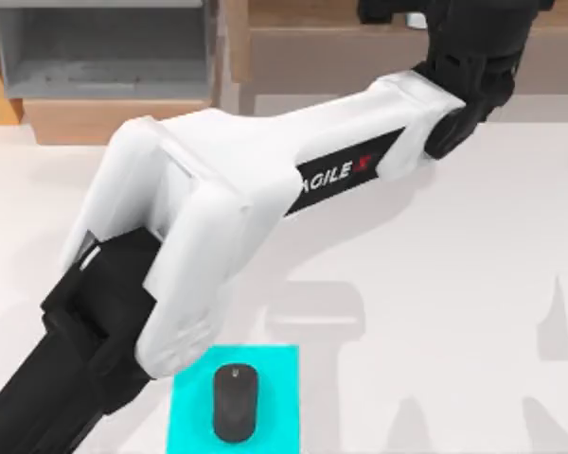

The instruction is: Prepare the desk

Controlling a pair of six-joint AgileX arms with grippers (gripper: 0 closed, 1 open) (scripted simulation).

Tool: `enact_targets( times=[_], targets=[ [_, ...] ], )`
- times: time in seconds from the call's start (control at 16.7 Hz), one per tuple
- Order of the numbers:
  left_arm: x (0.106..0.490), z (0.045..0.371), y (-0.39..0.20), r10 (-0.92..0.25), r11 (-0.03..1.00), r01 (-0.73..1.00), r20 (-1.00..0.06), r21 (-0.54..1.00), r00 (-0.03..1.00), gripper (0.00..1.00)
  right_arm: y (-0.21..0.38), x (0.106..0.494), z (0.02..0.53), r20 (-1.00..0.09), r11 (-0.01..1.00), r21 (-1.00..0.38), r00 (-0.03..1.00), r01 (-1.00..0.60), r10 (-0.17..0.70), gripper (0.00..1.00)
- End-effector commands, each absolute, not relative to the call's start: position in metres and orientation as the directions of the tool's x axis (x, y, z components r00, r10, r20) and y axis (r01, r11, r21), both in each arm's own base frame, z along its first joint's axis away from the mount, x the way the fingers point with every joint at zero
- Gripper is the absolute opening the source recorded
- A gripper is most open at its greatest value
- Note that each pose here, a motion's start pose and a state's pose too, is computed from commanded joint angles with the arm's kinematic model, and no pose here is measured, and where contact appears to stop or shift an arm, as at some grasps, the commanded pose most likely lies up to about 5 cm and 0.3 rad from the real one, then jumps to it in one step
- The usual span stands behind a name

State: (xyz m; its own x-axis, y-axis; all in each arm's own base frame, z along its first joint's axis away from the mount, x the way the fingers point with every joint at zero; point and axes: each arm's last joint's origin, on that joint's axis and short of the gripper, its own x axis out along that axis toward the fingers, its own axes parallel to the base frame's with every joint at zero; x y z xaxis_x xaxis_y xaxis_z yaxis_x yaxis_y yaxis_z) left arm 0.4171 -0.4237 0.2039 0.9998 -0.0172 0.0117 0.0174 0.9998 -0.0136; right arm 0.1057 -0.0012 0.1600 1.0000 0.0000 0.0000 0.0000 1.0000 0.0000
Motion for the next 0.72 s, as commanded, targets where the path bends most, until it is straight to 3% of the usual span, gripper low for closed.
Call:
enact_targets(
  times=[0.36,0.72],
  targets=[
    [0.4252,0.2041,-0.4226,-0.017,1.000,0.017,0.011,-0.013,1.000,1.00,-0.0012,0.1057,0.1600,0.000,1.000,0.000,1.000,0.000,0.000,1.00],
    [0.4252,0.2041,-0.4226,-0.017,1.000,0.017,0.011,-0.013,1.000,0.55,-0.0012,0.1057,0.1600,0.000,1.000,0.000,1.000,0.000,0.000,1.00]
  ],
)
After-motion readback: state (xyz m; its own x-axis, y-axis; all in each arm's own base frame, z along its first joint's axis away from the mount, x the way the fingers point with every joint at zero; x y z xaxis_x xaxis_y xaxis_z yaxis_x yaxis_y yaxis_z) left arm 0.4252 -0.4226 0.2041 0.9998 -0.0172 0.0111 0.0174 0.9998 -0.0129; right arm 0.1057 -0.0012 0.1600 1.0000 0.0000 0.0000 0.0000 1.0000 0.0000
